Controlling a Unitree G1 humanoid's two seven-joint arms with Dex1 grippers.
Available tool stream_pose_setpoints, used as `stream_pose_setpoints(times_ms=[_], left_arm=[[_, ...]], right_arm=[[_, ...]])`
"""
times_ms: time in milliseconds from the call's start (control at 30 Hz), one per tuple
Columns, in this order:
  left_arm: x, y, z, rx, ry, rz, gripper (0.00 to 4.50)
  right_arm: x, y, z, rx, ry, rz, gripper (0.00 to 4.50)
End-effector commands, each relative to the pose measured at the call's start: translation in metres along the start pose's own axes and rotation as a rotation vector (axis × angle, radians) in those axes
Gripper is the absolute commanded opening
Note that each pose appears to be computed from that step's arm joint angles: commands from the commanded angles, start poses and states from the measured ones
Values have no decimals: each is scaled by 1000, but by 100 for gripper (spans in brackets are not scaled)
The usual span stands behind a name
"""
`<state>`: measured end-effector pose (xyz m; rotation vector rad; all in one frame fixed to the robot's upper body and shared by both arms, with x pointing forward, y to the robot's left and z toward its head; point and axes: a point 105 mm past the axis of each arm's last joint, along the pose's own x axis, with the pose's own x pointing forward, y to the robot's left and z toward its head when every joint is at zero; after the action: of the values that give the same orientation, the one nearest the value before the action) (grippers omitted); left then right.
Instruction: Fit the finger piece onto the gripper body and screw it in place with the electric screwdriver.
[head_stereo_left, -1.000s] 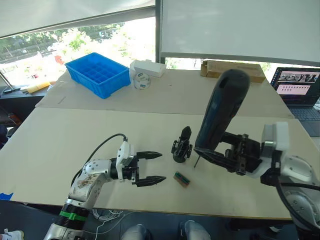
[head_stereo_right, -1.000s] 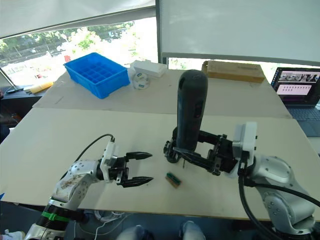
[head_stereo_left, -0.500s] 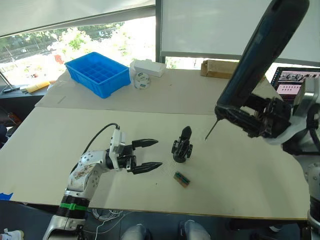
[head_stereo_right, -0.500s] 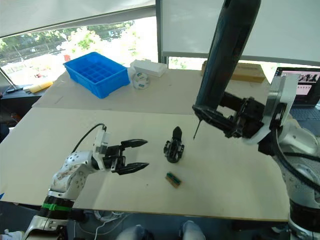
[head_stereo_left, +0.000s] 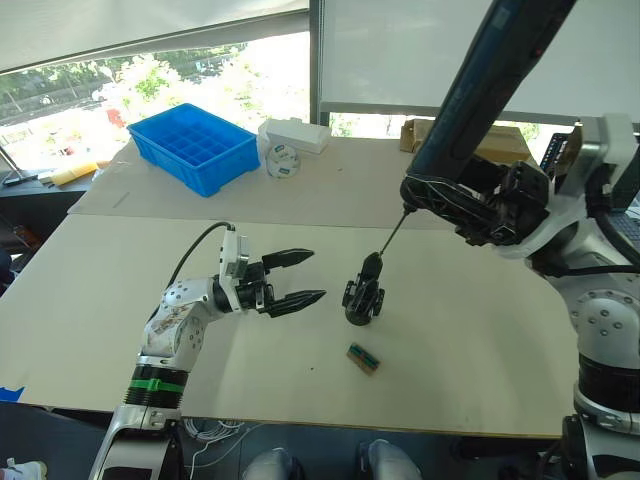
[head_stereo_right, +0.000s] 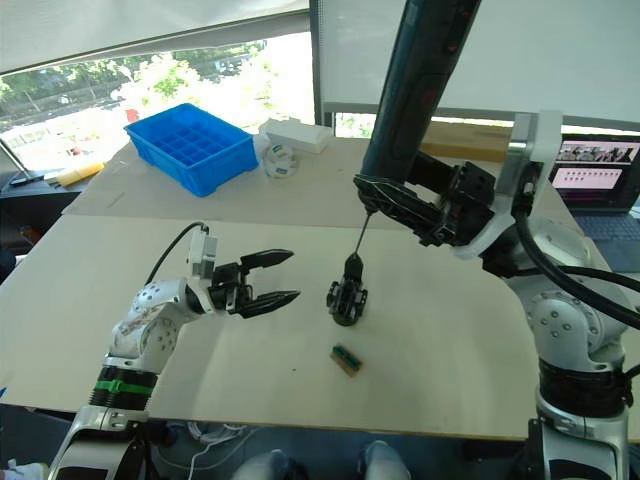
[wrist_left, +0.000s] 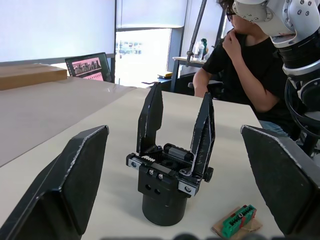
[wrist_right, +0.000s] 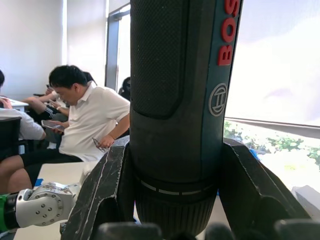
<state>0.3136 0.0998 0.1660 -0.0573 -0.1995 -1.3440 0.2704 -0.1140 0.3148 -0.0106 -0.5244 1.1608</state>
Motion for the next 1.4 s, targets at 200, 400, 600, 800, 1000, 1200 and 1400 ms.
stream_pose_setpoints(times_ms=[200, 400, 600, 800, 1000, 1200, 1400], left_arm=[[4, 2, -2, 21, 20, 0, 450], [4, -3, -9, 23, 47, -19, 450], [7, -9, -14, 27, 76, -45, 450], [8, -15, -19, 26, 101, -63, 450], [8, -18, -25, 24, 114, -68, 450], [7, -21, -29, 20, 120, -71, 450], [6, -23, -33, 14, 124, -70, 450]], right_arm=[[15, 8, -9, -47, -14, 63, 191], [17, 7, -26, -37, 14, 60, 191], [17, 8, -37, -21, 34, 66, 191], [15, 9, -47, 4, 54, 72, 191], [14, 12, -55, 29, 69, 82, 191], [13, 14, -59, 42, 72, 86, 191], [13, 16, -63, 48, 81, 92, 191]])
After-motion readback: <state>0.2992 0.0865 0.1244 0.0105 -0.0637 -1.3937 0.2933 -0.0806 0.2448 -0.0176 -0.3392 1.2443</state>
